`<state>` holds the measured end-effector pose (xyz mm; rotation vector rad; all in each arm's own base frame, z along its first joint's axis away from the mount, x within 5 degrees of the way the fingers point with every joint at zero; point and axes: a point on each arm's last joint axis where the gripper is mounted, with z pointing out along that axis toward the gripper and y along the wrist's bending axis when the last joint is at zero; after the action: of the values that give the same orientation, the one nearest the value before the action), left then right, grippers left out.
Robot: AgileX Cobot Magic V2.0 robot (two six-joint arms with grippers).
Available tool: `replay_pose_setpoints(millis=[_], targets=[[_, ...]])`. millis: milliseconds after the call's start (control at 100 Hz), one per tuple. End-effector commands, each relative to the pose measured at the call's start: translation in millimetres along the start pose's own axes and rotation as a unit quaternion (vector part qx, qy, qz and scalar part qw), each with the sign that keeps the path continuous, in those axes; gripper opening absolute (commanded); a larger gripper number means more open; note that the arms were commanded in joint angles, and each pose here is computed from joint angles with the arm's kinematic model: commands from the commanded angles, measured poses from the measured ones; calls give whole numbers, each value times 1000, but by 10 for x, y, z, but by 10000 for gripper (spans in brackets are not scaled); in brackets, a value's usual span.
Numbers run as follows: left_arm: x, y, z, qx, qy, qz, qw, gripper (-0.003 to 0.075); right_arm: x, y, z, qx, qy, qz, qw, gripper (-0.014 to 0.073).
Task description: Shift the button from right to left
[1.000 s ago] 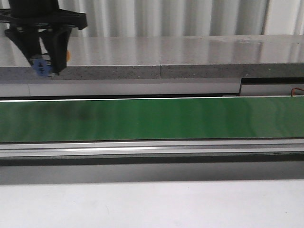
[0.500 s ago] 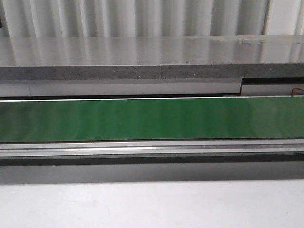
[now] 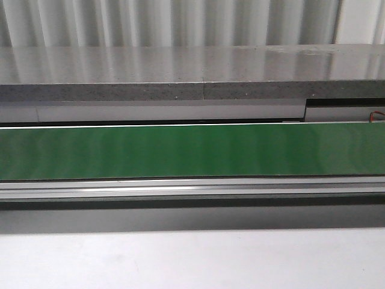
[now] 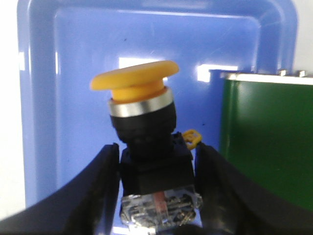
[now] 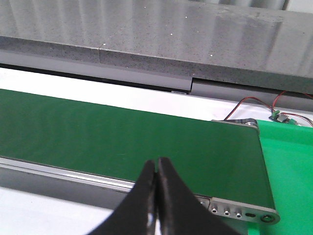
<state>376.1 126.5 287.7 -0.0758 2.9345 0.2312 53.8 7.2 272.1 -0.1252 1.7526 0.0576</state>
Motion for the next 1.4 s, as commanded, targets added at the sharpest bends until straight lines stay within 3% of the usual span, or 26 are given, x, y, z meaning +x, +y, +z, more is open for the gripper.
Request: replay_pose_setpoints(millis=[0, 360, 650, 790, 940, 1000, 1270, 1390], targets=[[58, 114, -178, -11, -28, -14, 999, 95, -149, -9, -22, 4, -49, -2, 999, -68], [-27, 154, 546, 5, 16, 21, 1000, 95, -149, -9, -22, 4, -49, -2, 999, -68], [-42, 138, 855, 11, 45, 28, 999, 119, -149, -9, -22, 4, -49, -2, 999, -68], [-46, 152, 885, 3, 46, 32, 998, 232, -149, -9, -22, 4, -49, -2, 999, -68], [-56, 161, 885, -2, 40, 34, 999, 421, -149, -9, -22, 4, -49, -2, 999, -68], [-67, 164, 882, -3, 36, 34, 999, 445, -149, -9, -22, 4, -49, -2, 999, -68], [-106, 186, 617, -12, -11, 22, 1000, 432, -149, -9, -22, 4, -49, -2, 999, -68], [-123, 173, 340, -3, -63, -18, 998, 311, -149, -9, -22, 4, -49, -2, 999, -68]])
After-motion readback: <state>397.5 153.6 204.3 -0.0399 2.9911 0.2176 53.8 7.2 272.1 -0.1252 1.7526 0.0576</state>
